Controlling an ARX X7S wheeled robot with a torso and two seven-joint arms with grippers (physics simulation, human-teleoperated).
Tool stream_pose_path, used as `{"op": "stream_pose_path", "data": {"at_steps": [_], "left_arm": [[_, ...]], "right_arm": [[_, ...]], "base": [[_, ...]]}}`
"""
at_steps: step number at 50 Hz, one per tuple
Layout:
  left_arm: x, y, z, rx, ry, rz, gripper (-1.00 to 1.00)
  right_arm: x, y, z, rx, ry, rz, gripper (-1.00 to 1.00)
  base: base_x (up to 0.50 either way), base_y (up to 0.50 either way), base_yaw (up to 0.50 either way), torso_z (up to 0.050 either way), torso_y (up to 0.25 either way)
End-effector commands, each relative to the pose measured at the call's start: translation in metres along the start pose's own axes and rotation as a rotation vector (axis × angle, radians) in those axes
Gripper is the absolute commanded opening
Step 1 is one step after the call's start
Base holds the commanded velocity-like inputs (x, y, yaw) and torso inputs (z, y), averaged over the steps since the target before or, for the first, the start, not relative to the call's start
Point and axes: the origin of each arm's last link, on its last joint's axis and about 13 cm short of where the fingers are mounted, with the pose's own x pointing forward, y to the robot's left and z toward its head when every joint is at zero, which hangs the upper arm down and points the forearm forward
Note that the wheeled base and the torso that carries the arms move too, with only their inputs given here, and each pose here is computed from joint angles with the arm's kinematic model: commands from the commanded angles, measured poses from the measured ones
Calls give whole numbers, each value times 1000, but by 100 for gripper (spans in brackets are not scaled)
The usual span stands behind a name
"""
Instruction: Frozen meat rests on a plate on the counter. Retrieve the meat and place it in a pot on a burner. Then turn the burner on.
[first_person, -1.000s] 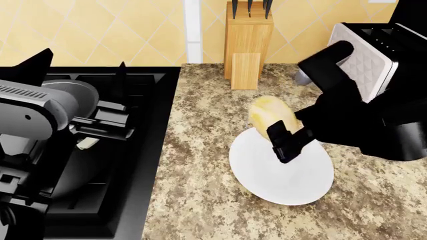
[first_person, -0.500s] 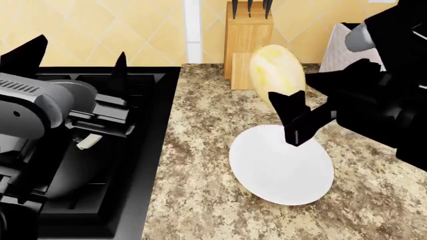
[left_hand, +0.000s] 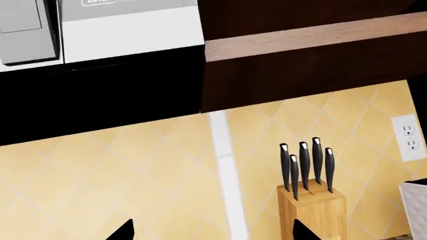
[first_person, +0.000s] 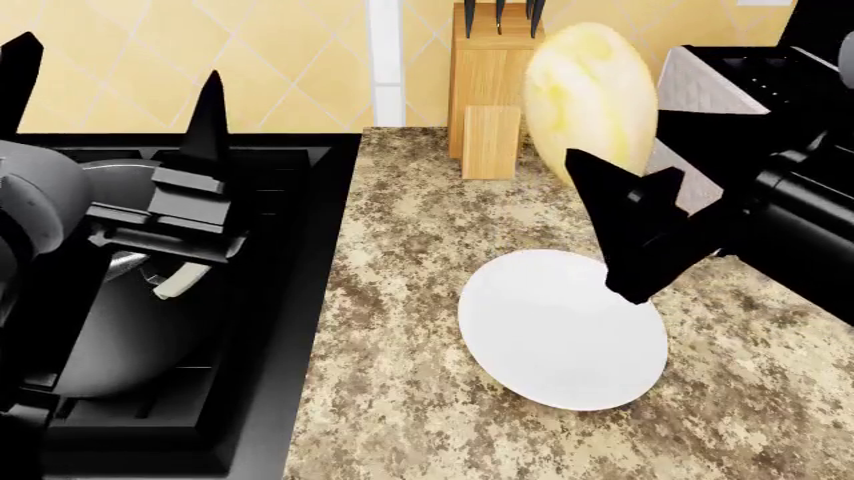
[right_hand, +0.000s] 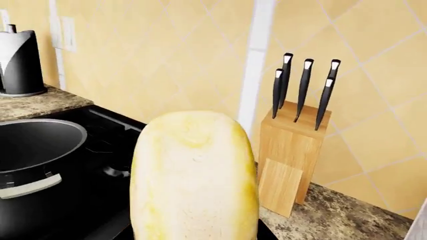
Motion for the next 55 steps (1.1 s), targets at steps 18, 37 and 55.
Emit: {"op": "stream_pose_path", "data": {"at_steps": [18,37,55], "left_arm": [[-2,1,4,7,-10,-10,100],[-3,1,2,3,-9,-3,100],[-3,1,2,4,-10,-3,100]], "right_arm": [[-9,2,4,-30,-49,-2,-100],[-13,3,9,-47,-52,-11,-100],[-15,3,10,-55,-56,-19,-100]], "base": [[0,138,0,0,0],[0,277,0,0,0],[0,226,0,0,0]]}}
